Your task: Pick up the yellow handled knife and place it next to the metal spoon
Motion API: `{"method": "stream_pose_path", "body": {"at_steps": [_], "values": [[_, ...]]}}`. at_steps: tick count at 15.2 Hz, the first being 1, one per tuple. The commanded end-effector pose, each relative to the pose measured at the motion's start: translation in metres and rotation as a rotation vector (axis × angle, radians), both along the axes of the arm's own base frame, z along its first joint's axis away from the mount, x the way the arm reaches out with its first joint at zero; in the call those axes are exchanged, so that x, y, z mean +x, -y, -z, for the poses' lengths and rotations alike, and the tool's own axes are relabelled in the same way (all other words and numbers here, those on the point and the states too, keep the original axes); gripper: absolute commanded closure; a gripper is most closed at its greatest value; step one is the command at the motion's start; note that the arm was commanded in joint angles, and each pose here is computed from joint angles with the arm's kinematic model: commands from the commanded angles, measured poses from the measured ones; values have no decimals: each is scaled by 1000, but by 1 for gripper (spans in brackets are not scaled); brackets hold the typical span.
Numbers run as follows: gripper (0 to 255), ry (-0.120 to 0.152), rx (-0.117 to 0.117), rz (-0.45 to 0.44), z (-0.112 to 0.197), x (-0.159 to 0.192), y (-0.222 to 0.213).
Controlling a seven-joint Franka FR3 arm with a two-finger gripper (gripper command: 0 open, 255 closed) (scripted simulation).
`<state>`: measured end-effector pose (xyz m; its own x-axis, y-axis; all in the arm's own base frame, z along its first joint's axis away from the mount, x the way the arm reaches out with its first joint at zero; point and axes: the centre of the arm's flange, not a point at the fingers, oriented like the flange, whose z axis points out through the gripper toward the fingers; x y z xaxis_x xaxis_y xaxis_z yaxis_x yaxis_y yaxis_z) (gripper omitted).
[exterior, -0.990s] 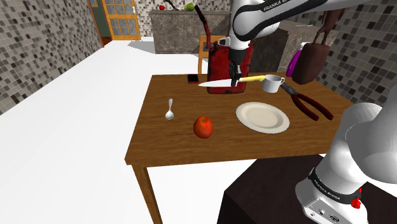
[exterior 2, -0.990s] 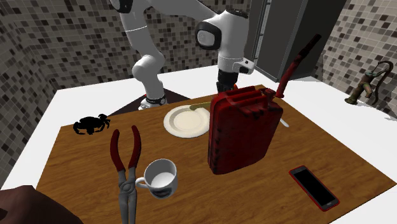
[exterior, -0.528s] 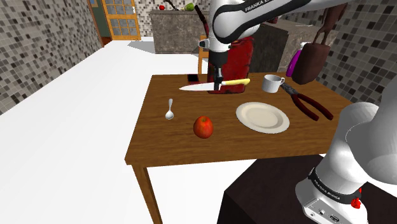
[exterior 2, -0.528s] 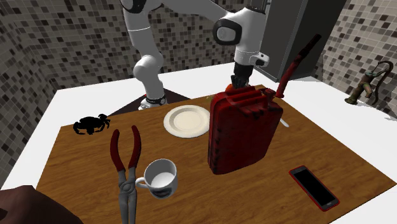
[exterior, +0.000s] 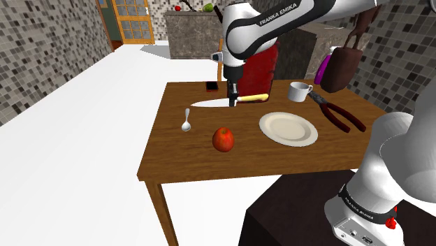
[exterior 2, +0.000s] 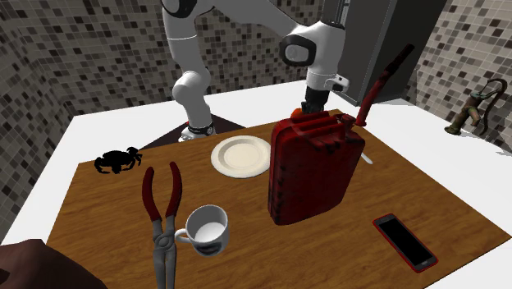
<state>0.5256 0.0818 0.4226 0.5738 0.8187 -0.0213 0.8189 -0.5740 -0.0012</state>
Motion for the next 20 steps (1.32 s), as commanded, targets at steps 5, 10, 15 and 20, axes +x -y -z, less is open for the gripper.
{"method": "stream_pose_path", "body": {"at_steps": [5,10,15,20], "values": [[255,0,0,0,34,0,1],[255,0,0,0,61,0,1],[255,0,0,0,84,0,1],[255,0,0,0,84,0,1]]}}
